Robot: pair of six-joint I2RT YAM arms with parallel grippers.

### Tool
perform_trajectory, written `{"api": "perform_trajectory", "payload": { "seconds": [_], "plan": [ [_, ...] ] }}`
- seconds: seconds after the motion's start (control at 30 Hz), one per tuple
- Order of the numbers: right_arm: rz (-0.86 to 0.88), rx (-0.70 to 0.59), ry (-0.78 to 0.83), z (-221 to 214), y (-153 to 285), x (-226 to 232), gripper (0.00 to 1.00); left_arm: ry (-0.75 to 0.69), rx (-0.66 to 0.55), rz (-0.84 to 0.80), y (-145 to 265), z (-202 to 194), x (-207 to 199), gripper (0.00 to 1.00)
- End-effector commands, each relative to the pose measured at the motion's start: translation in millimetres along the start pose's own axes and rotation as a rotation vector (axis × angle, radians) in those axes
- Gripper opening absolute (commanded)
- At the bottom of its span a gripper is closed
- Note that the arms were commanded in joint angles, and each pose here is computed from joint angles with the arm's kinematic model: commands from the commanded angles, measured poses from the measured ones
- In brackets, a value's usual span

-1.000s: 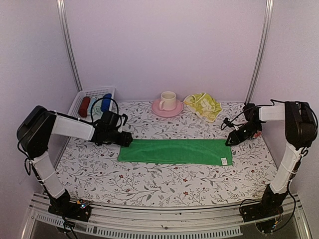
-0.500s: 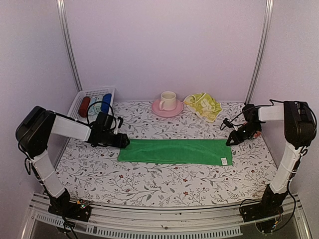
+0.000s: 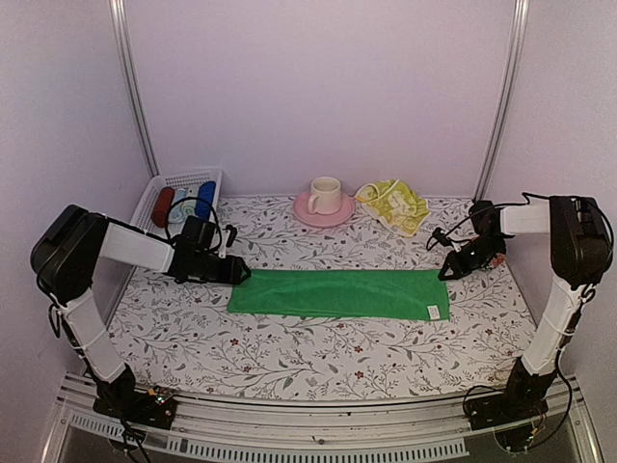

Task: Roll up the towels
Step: Smooth out the towel at the center of the board.

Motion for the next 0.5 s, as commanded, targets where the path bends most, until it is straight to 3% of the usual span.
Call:
{"api": "perform_trajectory", "payload": {
  "seconds": [0.0,0.47],
  "plan": [
    [-0.05,-0.069,0.033,22.1,19.4,-3.9,0.02,0.035,-0.006,0.003,-4.9,1.7,9.7,0.55],
    [-0.038,-0.106,0.036,39.1,31.4,-3.6,0.03,-0.017,0.02,0.176,-20.8,-2.1,26.0,0.45]
  ]
}}
Point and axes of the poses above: each gripper's point midway between its finger pads, its own y axis back along the fingers, its own x axis along the line the jaws close on, z = x × y, the point moved 2 cm from there along y, back along the fingers, and after that the axes turned 10 degrees about y, right-handed, at the moved point
